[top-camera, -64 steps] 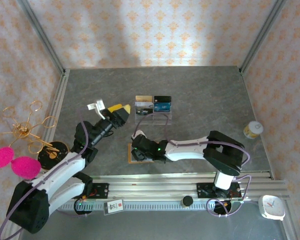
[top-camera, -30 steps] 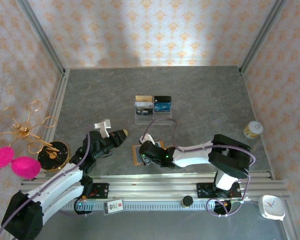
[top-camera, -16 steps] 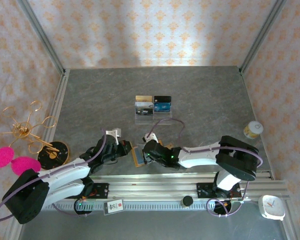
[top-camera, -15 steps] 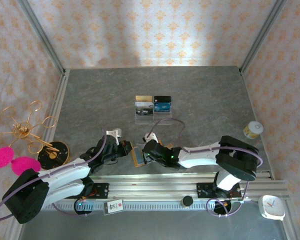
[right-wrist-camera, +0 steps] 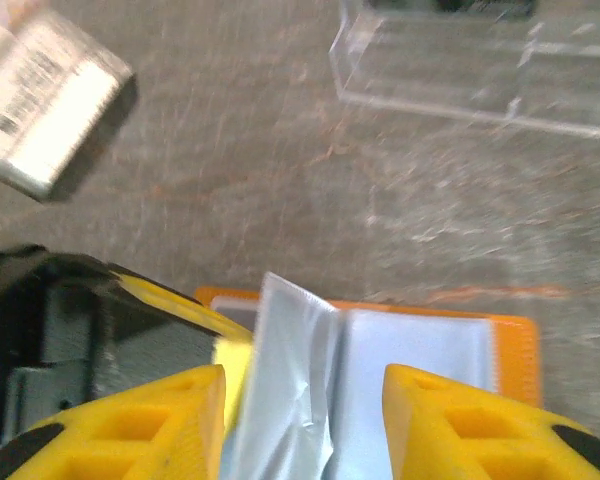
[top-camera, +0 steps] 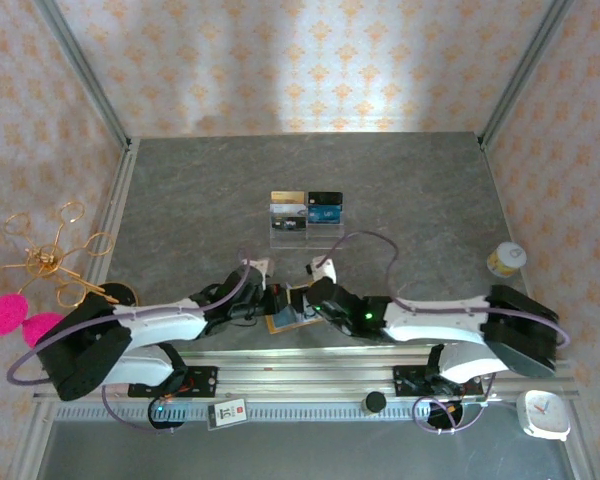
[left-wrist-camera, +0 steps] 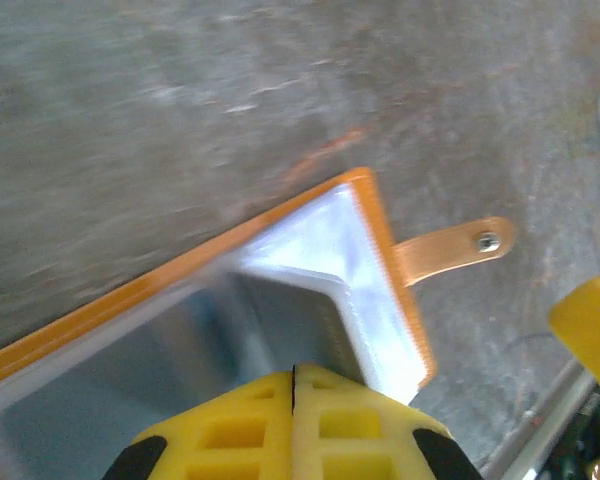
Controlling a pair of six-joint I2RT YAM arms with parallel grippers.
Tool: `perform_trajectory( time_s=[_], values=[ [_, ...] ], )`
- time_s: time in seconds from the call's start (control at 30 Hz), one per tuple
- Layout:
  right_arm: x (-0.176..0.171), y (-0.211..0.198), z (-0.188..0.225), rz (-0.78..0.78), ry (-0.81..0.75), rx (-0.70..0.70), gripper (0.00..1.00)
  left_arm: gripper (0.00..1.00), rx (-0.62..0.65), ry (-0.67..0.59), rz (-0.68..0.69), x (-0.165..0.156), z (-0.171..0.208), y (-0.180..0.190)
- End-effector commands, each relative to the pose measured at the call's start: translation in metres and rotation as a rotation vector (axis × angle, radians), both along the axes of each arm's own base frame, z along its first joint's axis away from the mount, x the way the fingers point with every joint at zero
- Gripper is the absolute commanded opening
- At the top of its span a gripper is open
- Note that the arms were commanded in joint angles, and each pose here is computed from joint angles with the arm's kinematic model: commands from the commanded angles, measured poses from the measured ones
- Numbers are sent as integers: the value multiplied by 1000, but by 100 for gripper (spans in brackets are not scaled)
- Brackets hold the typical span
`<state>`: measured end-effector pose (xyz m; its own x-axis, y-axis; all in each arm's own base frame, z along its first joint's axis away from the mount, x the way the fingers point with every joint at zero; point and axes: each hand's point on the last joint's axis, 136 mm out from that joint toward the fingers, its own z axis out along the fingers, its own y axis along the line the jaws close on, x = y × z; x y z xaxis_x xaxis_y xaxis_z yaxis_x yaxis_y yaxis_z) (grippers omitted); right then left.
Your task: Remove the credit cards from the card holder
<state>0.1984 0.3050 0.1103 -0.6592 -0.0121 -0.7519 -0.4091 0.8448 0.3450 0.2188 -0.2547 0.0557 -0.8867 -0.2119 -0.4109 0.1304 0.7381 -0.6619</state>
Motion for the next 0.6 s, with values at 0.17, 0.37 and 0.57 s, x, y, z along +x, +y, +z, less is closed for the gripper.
perform_trajectory(
  time_s=[0.17, 0.37, 0.57],
  values=[
    [-6, -51, -23, -66, 69, -46, 41, 13, 17, -4, -76, 16, 1, -40],
    [0, -42, -43, -7, 112, -111, 27, 26, 20, -49, 10, 18, 20, -10],
    [22, -39, -63, -5, 122, -175, 19, 29, 37, 26, 36, -4, -7, 11]
  ],
)
